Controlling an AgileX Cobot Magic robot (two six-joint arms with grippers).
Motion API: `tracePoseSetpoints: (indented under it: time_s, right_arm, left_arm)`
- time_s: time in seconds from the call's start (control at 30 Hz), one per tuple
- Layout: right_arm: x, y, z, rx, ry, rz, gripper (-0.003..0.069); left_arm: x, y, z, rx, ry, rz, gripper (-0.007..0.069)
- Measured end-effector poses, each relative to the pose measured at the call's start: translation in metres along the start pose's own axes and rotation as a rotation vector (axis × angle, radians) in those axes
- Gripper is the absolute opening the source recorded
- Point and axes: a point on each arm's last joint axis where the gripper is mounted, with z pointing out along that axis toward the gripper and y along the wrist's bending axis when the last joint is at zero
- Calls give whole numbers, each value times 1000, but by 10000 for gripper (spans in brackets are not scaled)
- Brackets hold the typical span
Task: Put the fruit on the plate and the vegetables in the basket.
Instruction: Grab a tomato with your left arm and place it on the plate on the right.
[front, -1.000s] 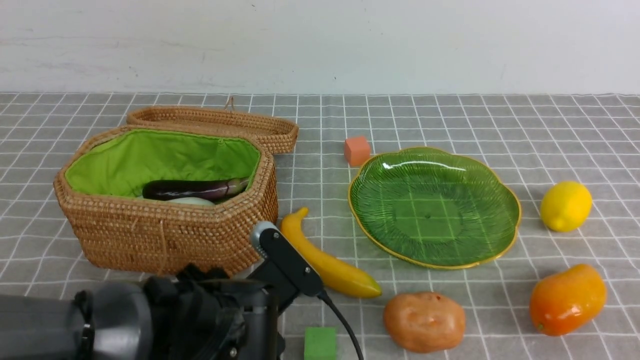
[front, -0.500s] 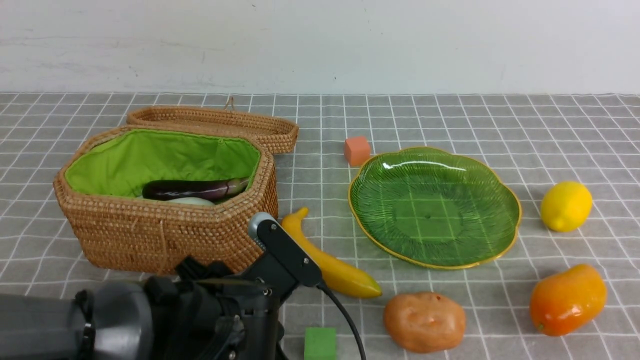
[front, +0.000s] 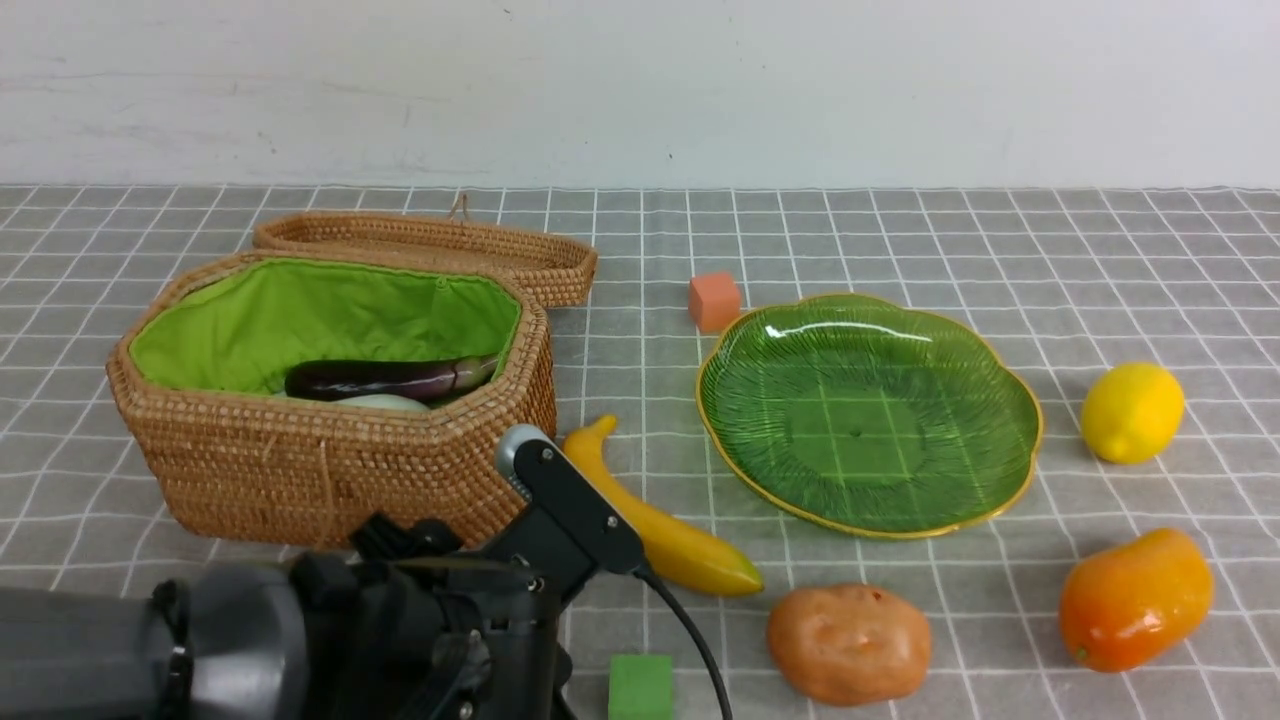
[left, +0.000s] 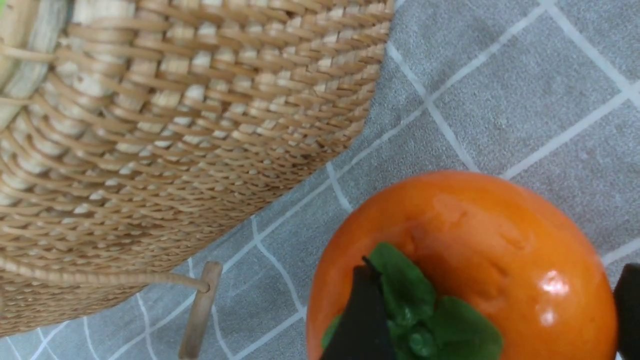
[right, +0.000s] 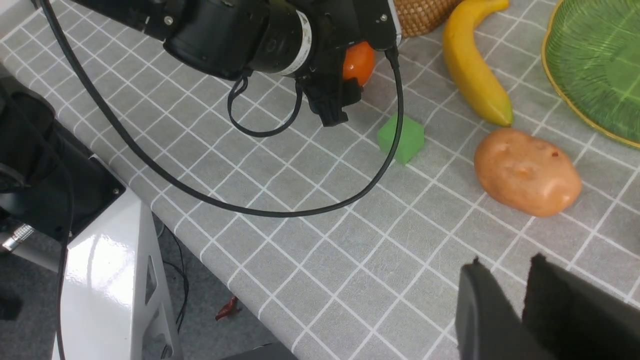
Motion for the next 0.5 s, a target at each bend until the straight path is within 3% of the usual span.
tracePoseSetpoints:
  time_s: [0.37, 0.5]
  right_arm:
    - [0, 0, 0, -2, 0, 1, 141]
    - [0, 1, 0, -7, -1, 3, 141]
  left_arm:
    - [4, -4, 15, -54, 53, 54, 575]
    - [5, -3, 14, -66, 62, 46, 533]
